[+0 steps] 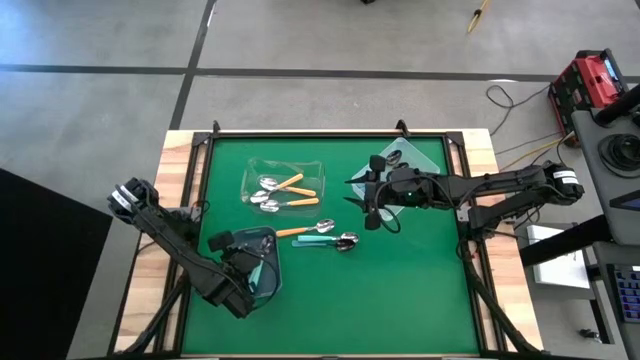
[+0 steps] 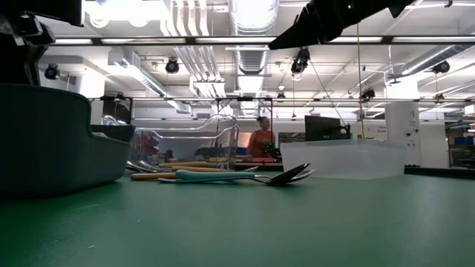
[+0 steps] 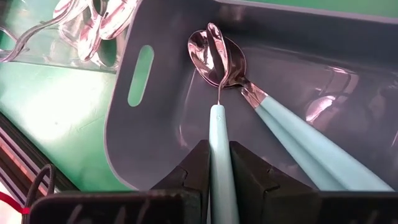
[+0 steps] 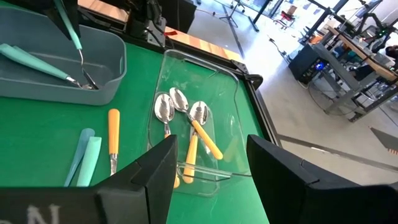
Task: Sort silverware by color (type)
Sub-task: Put the light blue spoon into the gray bin
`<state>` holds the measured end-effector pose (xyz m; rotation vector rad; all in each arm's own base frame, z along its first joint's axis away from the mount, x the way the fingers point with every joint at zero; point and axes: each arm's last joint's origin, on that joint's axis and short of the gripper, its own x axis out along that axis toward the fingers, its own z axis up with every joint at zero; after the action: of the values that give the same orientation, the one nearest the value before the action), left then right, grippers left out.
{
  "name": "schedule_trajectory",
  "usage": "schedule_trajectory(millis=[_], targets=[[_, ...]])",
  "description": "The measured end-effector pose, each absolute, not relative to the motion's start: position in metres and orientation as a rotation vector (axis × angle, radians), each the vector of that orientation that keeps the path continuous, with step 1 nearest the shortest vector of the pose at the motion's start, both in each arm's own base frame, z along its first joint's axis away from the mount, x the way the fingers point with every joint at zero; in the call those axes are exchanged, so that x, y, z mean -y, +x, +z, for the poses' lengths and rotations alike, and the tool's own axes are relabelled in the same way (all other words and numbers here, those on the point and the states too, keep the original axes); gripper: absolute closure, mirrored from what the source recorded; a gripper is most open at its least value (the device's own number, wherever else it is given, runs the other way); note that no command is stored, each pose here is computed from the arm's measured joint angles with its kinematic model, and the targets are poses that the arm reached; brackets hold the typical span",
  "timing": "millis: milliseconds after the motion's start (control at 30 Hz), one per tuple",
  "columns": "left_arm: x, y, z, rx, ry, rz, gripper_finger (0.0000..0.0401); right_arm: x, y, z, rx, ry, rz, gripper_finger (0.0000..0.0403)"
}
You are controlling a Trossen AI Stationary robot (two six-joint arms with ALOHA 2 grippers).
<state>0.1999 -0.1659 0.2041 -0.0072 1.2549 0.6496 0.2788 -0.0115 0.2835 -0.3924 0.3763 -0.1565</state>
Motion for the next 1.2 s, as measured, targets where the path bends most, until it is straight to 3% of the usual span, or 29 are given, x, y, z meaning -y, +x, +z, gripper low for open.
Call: schedule_trajectory(millis=[1200], targets=[[0.1657, 0.2009, 0.204, -1.242, -0.042, 0.669, 0.036, 0.0115, 0.2787, 0.2834, -0.377, -0.386, -0.158, 0.0218]])
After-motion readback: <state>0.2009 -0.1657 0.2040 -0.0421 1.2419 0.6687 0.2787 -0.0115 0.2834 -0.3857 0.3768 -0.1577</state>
